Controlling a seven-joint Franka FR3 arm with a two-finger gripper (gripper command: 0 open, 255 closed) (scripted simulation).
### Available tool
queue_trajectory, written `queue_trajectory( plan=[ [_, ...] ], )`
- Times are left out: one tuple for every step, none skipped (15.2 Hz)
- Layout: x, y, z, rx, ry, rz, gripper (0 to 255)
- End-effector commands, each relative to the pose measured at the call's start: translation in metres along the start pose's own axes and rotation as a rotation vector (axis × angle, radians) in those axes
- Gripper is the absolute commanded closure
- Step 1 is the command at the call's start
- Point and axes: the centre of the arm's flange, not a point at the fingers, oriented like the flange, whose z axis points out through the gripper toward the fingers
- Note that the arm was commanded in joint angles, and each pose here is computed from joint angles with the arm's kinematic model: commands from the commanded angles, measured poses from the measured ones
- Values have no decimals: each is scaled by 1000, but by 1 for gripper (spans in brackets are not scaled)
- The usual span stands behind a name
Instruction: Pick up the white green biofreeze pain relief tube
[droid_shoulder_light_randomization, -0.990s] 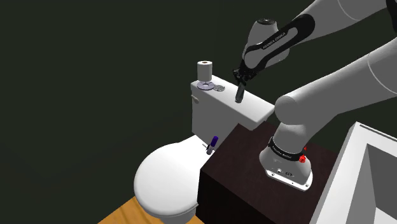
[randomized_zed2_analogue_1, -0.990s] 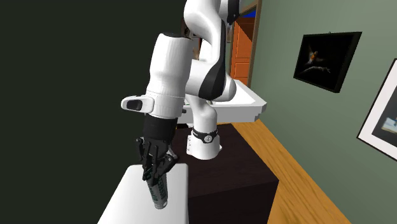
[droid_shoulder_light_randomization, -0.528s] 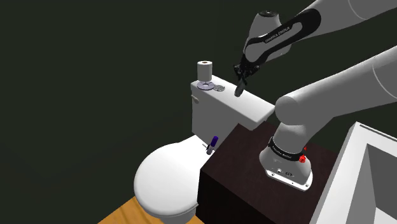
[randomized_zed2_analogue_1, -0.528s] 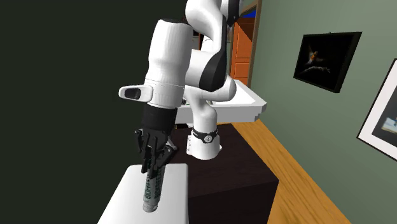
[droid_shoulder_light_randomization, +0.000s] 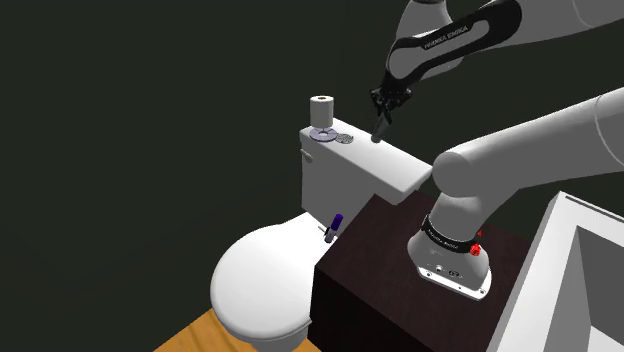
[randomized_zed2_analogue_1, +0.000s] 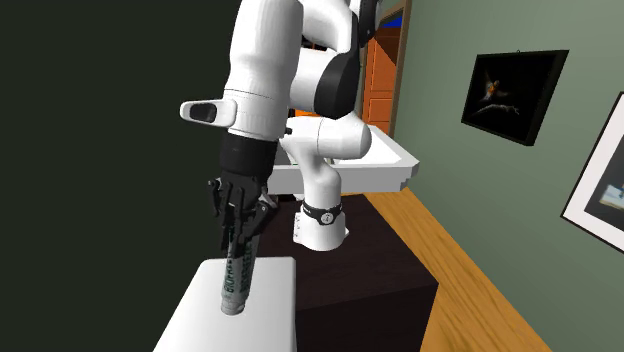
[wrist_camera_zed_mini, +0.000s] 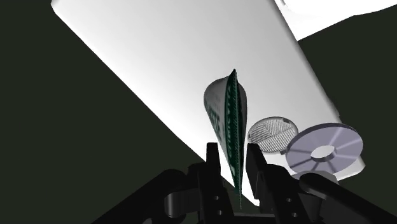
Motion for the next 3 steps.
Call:
queue_trajectory(
  plan=[
    [4, 1, -10, 0, -1, 0, 255],
    [4, 1, -11, 0, -1, 0, 255],
    [4, 1, -11, 0, -1, 0, 255]
  ],
)
